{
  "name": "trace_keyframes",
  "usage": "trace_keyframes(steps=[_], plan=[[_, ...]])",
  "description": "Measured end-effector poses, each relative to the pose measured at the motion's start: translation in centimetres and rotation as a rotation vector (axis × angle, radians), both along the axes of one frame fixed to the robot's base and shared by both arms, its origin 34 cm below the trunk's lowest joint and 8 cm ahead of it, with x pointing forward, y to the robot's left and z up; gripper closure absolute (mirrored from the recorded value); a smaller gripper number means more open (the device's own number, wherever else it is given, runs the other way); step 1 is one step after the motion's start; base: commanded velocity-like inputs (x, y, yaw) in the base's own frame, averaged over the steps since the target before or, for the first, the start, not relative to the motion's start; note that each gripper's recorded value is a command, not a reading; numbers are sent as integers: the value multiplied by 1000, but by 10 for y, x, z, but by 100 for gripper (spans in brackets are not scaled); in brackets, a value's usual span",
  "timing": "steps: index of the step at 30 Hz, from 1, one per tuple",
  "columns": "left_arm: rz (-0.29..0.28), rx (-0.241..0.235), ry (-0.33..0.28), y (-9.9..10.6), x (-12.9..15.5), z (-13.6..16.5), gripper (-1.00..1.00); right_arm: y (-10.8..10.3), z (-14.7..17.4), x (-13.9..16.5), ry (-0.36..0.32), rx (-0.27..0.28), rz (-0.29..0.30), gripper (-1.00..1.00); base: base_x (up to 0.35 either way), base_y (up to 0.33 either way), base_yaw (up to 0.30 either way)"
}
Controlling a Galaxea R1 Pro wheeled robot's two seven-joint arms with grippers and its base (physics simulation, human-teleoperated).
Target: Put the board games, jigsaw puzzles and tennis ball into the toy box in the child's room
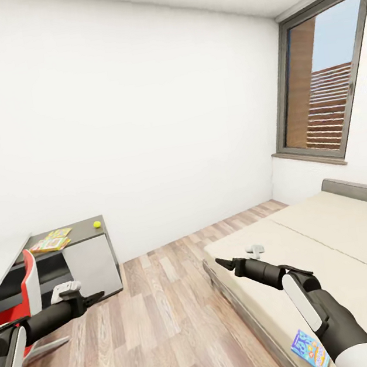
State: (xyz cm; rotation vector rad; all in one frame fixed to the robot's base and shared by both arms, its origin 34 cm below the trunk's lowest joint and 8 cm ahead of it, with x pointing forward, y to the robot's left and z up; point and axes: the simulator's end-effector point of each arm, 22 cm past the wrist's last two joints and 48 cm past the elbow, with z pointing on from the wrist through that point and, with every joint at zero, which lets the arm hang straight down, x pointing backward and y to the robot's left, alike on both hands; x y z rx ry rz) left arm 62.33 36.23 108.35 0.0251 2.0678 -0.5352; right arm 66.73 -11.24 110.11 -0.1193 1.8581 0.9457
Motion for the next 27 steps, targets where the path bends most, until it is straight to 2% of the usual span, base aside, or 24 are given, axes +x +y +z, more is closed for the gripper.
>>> trace_keyframes(steps=[13,27], plan=[[0,1,-12,0,-1,6,-100,0,6,-1,-10,-1,0,-100,185,226,-271],[1,-1,-24,0,-2,12,-100,-1,7,-2,-11,0,-2,-100,37,17,-262]])
